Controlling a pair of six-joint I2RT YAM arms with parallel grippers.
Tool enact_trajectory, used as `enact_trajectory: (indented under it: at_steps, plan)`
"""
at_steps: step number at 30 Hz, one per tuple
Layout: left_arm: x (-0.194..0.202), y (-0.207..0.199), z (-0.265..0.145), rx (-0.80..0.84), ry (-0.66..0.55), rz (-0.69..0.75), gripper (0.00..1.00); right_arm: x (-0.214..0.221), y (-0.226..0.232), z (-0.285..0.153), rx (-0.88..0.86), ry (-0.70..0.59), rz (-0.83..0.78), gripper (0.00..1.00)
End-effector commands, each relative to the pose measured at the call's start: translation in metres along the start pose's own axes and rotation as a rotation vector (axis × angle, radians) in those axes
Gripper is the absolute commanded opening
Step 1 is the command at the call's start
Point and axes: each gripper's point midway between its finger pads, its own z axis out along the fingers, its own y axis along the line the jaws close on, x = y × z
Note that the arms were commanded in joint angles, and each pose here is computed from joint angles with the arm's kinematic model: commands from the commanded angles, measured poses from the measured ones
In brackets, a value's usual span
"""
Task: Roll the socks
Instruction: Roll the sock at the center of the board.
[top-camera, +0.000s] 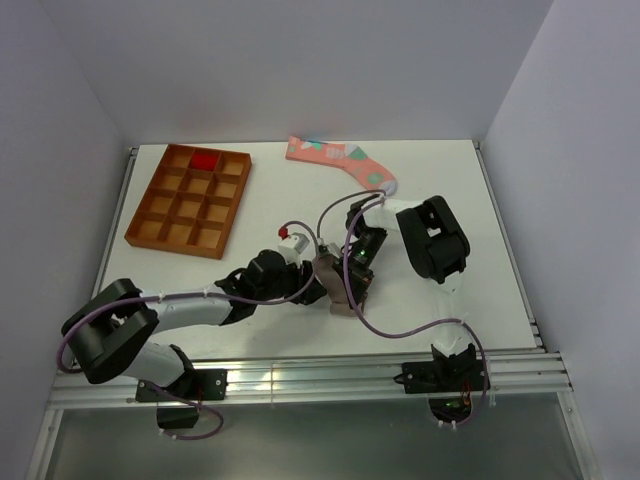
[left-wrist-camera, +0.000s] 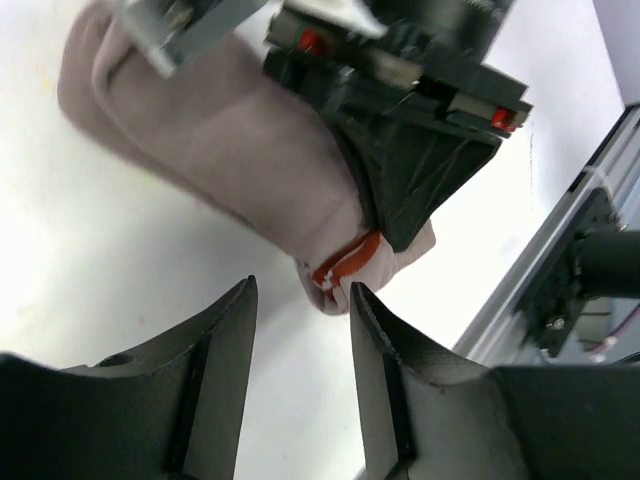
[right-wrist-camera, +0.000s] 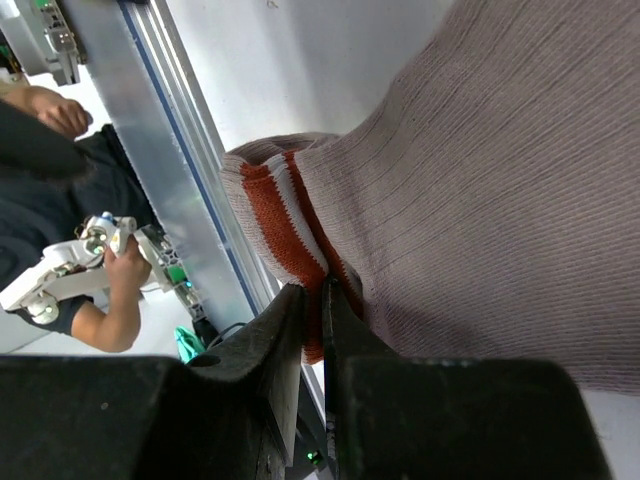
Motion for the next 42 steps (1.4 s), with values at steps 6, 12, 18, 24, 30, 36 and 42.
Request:
enact_trajectory:
  at_steps: [6, 12, 18, 24, 30, 36, 42]
  plan:
    - [-0.029, -0.033, 0.023, 0.139, -0.056, 0.249, 0.48, -0.008, -0.014, -0.005, 0.055, 0.005, 0.022, 0.15]
    - [-0.028, -0.033, 0.029, 0.140, -0.038, 0.310, 0.50, -0.010, -0.011, -0.007, 0.046, 0.002, 0.027, 0.15]
    - [-0.007, -0.036, 0.035, 0.182, 0.047, 0.330, 0.50, -0.010, -0.013, -0.006, 0.047, 0.002, 0.041, 0.15]
    - [0.003, -0.039, 0.033, 0.227, 0.077, 0.339, 0.51, -0.010, -0.012, -0.007, 0.045, 0.003, 0.043, 0.15]
    - [0.015, -0.037, 0.039, 0.246, 0.136, 0.356, 0.51, -0.010, -0.011, -0.009, 0.050, 0.003, 0.040, 0.15]
    - [0.026, -0.032, 0.045, 0.247, 0.179, 0.346, 0.50, -0.010, -0.012, -0.009, 0.057, 0.004, 0.043, 0.15]
    - [0.044, -0.023, 0.053, 0.230, 0.244, 0.292, 0.42, -0.010, -0.013, -0.009, 0.070, 0.000, 0.037, 0.15]
